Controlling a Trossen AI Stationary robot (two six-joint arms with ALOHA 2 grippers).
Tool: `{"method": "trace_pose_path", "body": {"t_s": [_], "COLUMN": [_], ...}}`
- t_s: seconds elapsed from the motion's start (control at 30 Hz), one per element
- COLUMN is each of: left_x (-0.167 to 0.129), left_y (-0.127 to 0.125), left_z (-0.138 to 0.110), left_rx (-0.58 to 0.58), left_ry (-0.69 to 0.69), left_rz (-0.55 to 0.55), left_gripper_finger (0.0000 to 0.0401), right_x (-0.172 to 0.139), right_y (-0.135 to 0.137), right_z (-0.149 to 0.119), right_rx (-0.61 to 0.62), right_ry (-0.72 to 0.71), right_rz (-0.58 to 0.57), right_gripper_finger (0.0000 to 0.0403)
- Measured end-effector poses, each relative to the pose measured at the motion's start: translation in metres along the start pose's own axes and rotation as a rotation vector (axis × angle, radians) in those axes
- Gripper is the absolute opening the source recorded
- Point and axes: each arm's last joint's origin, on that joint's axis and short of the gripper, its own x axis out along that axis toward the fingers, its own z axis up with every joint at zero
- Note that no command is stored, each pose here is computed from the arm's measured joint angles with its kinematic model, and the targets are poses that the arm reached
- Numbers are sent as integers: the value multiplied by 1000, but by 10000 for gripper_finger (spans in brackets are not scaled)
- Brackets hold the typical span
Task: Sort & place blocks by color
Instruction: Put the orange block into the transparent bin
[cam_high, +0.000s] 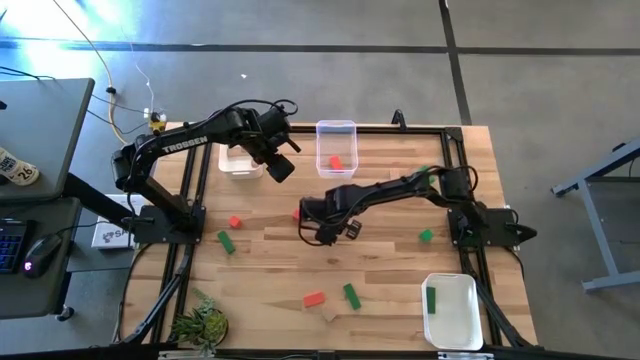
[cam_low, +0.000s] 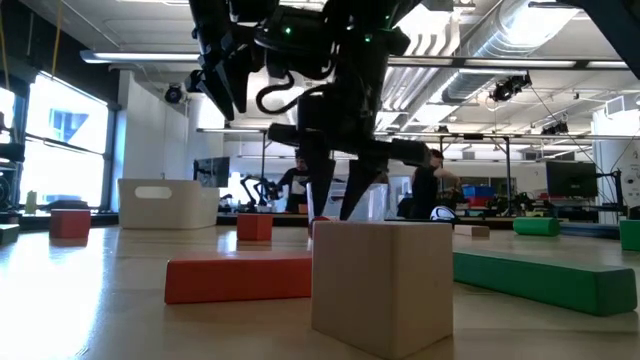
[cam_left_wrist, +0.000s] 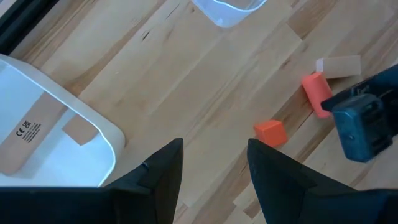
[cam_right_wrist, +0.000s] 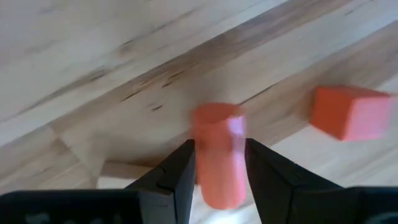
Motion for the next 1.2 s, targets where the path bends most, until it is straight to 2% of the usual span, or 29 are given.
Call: {"method": "trace_pose_path", "body": {"t_s": [0.37, 0.5, 0.7, 0.93, 1.2], "left_x": [0, 0, 0, 0, -1], "left_y": [0, 0, 0, 5, 12], "left_z": [0, 0, 1, 2, 4], "left_rx": [9, 18, 19, 16, 51], "left_ry": [-5, -5, -9, -49, -52], "left_rz": [0, 0, 12, 138, 162], "left_gripper_finger": [168, 168, 168, 168, 168], "right_x": [20, 23, 23, 19, -7], "right_y": [-3, -5, -5, -5, -11], "right_z": [0, -3, -3, -4, -19], "right_rx": [54, 140, 233, 355, 586], "right_ry": [29, 27, 27, 57, 39], "right_rz": [-6, -6, -8, -42, -90], "right_gripper_finger": [127, 122, 83, 82, 82]}}
